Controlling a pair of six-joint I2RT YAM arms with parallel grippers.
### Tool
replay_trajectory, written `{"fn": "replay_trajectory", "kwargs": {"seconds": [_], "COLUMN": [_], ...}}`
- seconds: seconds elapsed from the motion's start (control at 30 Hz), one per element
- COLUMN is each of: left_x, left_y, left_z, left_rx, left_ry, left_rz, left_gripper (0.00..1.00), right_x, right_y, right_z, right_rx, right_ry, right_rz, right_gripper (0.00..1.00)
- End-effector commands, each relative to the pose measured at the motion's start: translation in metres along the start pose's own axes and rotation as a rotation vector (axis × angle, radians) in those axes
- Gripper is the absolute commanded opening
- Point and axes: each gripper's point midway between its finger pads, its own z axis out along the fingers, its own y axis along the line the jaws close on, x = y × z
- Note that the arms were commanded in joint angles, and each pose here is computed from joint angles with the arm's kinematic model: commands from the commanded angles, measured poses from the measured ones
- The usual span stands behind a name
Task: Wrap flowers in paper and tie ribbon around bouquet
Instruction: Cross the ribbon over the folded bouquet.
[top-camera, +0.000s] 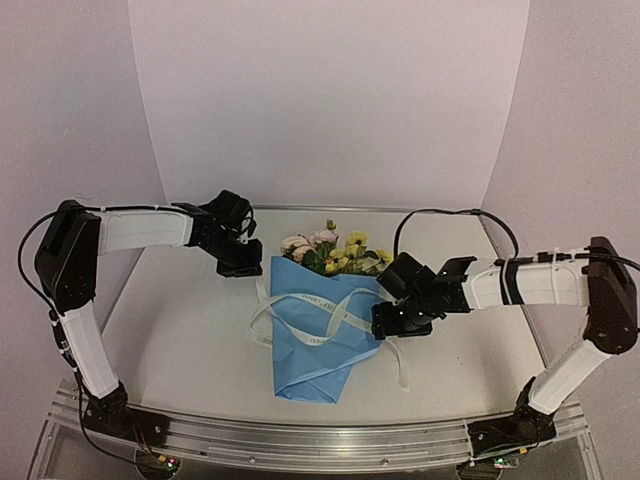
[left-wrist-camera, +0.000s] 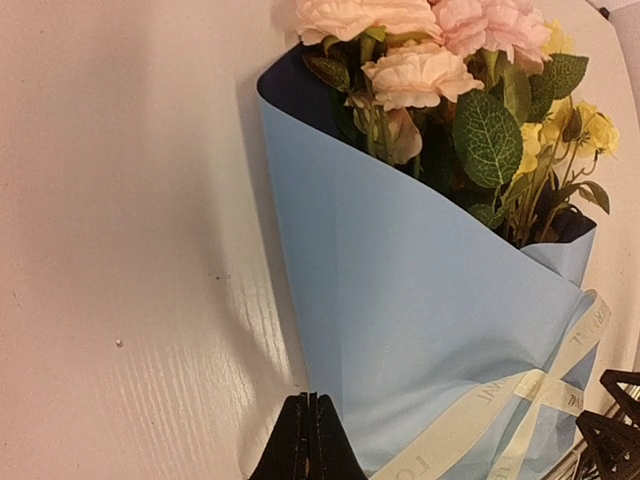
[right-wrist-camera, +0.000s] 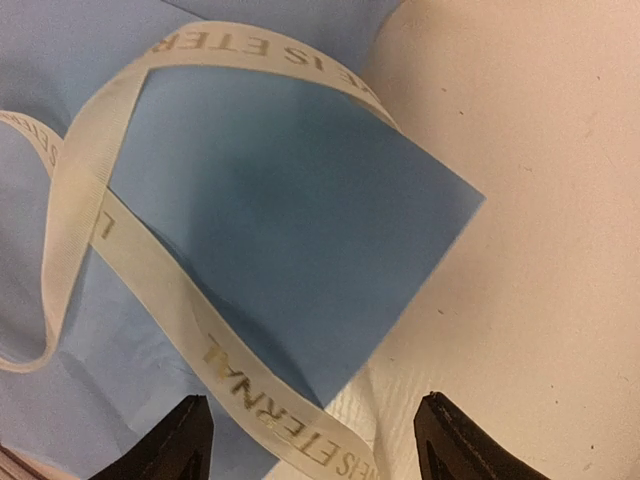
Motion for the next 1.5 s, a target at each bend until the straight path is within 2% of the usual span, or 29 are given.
{"fn": "replay_trajectory", "kwargs": {"seconds": [0.0,0.27,0.5,0.6,0.7,0.8,0.87,1.07,1.17,1.3,1.47], "left_x": [-0.029,-0.054,-0.067,-0.069,-0.069,-0.068,-0.067,-0.055,-0.05,-0.033,-0.018], "left_y": [0.004,0.013,0.019,0.024,0.034,0.05,0.063,0.116,0.141,0.18,0.206], "left_z": [-0.026,-0.047,-0.06,-0.067,-0.077,-0.09,-0.1,-0.121,-0.127,-0.131,-0.126], "left_rx": [-0.015,-0.034,-0.053,-0.064,-0.085,-0.121,-0.141,-0.201,-0.216,-0.22,-0.201], "left_ry": [-0.134,-0.236,-0.287,-0.301,-0.323,-0.351,-0.372,-0.424,-0.441,-0.46,-0.455], "left_rz": [-0.031,-0.072,-0.084,-0.092,-0.108,-0.134,-0.161,-0.28,-0.351,-0.487,-0.566], "left_gripper": [0.0,0.0,0.0,0.0,0.0,0.0,0.0,0.0,0.0,0.0,0.0], "right_x": [0.001,0.029,0.035,0.027,0.023,0.018,0.015,0.003,0.001,-0.004,0.002], "right_y": [-0.01,-0.015,-0.011,-0.006,-0.009,-0.018,-0.03,-0.081,-0.121,-0.158,-0.164], "right_z": [-0.021,-0.01,0.006,0.011,0.015,0.012,0.006,-0.023,-0.033,-0.048,-0.054], "right_rx": [-0.021,-0.025,-0.019,-0.01,0.02,0.06,0.118,0.325,0.407,0.437,0.421], "right_ry": [-0.061,-0.005,0.012,-0.002,-0.02,-0.052,-0.072,-0.148,-0.166,-0.214,-0.228], "right_rz": [0.069,0.046,0.042,0.042,0.057,0.09,0.116,0.228,0.337,0.458,0.501], "right_gripper": [0.72,0.71,0.63,0.53,0.37,0.11,0.0,0.0,0.0,0.0,0.0]}}
